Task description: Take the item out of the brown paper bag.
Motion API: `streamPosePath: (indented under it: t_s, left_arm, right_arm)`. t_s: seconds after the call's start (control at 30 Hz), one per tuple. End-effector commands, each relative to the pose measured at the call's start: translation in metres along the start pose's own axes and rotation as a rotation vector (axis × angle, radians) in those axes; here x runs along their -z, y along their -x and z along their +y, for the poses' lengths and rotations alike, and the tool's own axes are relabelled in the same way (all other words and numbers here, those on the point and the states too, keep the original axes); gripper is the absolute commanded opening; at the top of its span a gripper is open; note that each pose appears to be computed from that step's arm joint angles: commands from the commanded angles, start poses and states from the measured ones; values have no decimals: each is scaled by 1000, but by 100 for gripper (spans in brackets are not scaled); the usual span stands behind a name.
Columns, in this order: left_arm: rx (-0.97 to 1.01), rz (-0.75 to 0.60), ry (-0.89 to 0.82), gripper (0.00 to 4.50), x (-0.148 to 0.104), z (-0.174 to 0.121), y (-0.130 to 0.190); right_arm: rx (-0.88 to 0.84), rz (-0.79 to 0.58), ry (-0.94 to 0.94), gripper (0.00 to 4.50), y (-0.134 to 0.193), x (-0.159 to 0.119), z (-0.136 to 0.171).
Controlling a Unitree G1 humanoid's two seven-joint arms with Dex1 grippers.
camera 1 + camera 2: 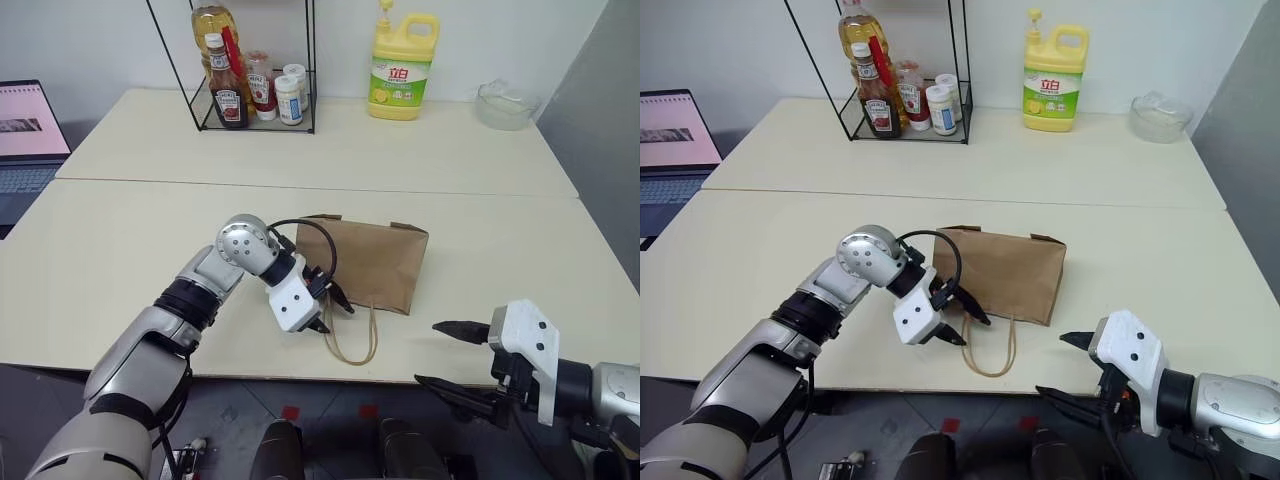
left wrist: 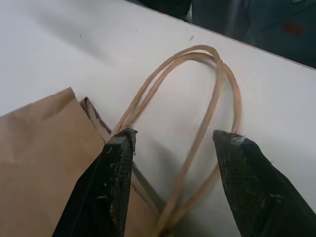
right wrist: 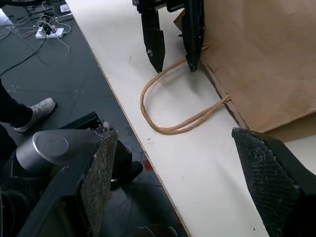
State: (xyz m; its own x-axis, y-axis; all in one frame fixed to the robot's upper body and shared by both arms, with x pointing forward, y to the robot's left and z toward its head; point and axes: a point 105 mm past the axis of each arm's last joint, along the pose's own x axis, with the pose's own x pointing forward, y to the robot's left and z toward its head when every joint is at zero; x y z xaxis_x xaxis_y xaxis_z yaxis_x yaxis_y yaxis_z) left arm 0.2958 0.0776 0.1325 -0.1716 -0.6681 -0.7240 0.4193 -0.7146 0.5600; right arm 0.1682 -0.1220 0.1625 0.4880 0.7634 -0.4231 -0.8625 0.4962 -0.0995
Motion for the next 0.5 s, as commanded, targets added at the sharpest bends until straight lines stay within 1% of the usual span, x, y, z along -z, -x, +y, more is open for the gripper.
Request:
streamPosePath:
  t_s: [0.03, 0.3, 0.5]
  left_arm:
    - [-27, 25, -36, 266, -2, 10, 15]
    - [-30, -2, -61, 266, -6, 14, -1]
    - [10, -1, -77, 266, -4, 8, -8]
  right_arm:
    - [-9, -31, 50, 389, 1, -9, 5]
    - [-8, -31, 57, 389, 1, -9, 5]
    - [-9, -28, 58, 389, 1, -8, 5]
